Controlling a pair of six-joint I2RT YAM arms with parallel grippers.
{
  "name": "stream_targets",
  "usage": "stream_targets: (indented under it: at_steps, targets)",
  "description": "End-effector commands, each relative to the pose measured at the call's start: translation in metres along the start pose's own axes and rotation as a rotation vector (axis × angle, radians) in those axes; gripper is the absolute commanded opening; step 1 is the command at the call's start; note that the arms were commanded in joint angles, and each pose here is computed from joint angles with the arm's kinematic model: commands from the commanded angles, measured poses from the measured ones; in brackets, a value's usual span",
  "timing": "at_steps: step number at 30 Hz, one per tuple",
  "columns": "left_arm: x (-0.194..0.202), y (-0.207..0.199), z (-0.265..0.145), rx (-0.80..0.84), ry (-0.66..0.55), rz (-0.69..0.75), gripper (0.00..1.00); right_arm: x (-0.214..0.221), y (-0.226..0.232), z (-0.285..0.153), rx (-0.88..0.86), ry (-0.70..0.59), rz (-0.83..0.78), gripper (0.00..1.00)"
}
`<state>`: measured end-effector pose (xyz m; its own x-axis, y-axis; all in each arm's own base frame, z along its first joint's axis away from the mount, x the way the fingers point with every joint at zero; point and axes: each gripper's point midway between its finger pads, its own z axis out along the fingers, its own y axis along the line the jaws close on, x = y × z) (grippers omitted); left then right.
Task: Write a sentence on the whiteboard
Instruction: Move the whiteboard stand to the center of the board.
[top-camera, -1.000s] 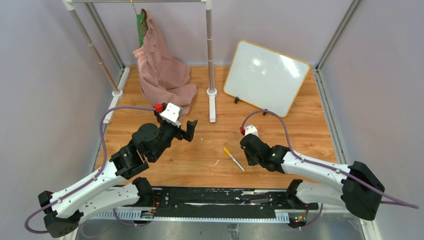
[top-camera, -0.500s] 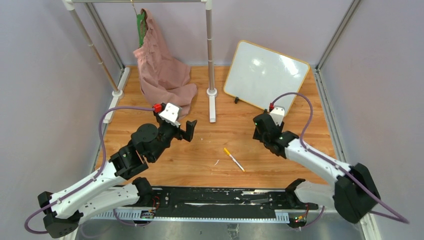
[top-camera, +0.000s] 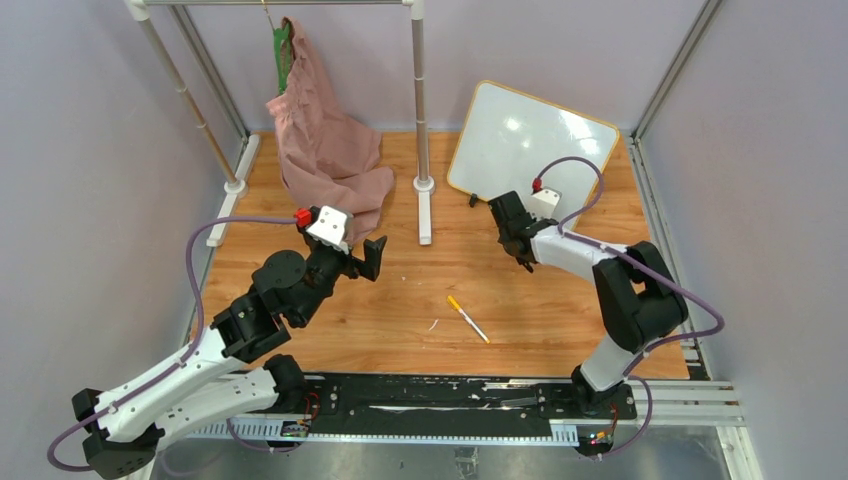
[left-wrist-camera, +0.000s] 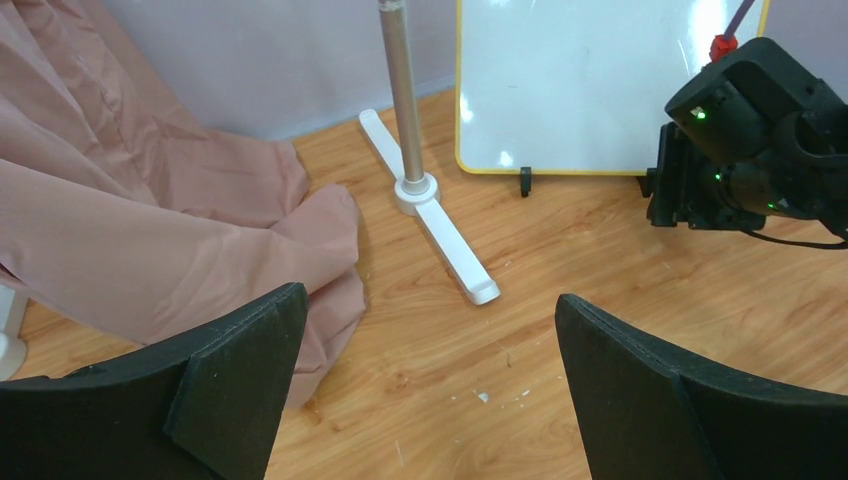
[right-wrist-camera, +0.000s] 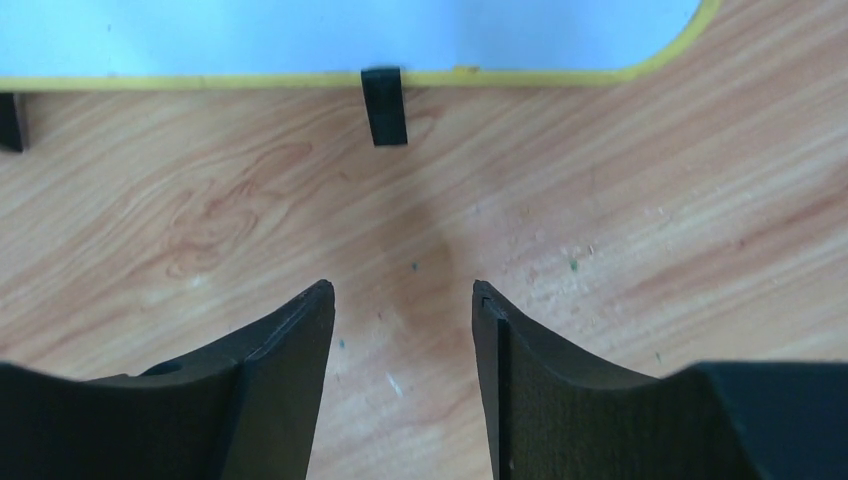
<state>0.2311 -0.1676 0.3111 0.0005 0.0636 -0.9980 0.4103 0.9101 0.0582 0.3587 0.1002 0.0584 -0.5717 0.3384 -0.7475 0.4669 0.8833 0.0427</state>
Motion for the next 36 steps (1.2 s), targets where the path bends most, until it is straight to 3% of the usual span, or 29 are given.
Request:
stream_targets:
  at_steps: [1,8,23,36]
  targets:
    - [-0.006,0.002,-0.002,-0.012,-0.025,-0.022,1.0,-0.017,-0.005,0.022,0.063,-0.03,0.043,0.56]
    - [-0.008,0.001,-0.003,-0.003,-0.031,-0.024,1.0,-0.015,0.0,0.046,0.051,0.004,0.008,0.48]
    - [-0.003,-0.003,0.0,0.006,-0.017,-0.01,1.0,-0.017,-0.006,0.073,0.102,0.02,-0.018,0.4]
    - [0.001,-0.007,0.003,0.019,-0.004,0.002,1.0,-0.008,-0.018,0.072,0.111,0.051,-0.08,0.11]
